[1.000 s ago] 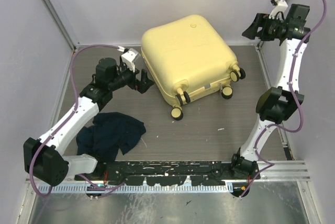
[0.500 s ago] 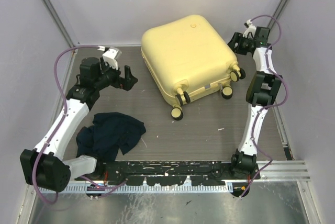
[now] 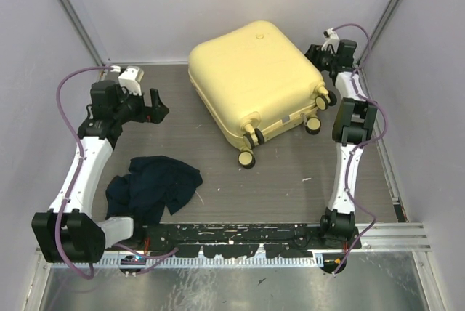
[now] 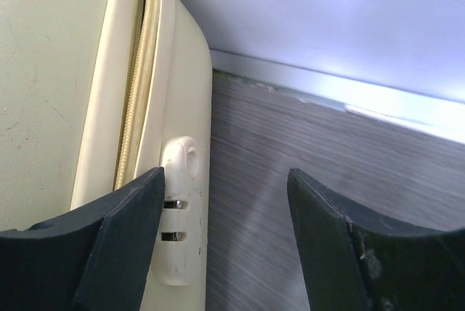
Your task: Pack the luggage
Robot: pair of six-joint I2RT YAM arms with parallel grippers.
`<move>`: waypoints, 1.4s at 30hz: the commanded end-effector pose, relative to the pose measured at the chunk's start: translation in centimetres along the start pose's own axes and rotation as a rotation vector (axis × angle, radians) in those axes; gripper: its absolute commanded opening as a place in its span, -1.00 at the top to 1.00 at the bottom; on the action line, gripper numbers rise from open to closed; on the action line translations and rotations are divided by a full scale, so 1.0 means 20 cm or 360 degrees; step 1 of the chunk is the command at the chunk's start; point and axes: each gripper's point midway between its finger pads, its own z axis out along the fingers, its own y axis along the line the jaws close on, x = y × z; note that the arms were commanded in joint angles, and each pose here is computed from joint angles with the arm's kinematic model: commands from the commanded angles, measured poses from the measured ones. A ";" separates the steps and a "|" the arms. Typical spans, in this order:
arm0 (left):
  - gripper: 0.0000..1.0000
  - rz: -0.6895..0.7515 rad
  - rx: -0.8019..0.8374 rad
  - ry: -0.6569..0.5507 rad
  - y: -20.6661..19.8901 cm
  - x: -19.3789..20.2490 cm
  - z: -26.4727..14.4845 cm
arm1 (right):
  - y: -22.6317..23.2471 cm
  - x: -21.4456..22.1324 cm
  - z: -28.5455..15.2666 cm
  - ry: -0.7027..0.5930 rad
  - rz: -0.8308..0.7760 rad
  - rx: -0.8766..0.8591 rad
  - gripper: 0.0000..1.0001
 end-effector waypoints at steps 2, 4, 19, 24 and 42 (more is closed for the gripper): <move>-0.94 0.0023 0.0012 -0.0137 0.02 -0.14 -0.11 | 0.91 0.18 0.38 0.0130 -0.0015 -0.0705 -0.47; -0.94 0.0053 0.0021 -0.0148 0.02 -0.16 -0.13 | 1.04 0.18 0.43 0.0129 -0.0036 -0.0767 -0.47; -0.96 0.0475 0.0338 -0.0096 -0.18 -0.36 -0.09 | 0.48 -0.52 -0.29 -0.0156 -0.0238 -0.0083 -0.75; -0.96 0.0636 0.0385 -0.0097 -0.24 -0.43 -0.03 | 0.41 -0.56 -0.74 -0.0098 -0.0356 0.0143 -0.90; -0.96 0.1098 0.0871 0.0078 -0.68 -0.25 -0.03 | 0.90 0.34 -1.35 -0.0009 0.0348 -0.0199 -0.89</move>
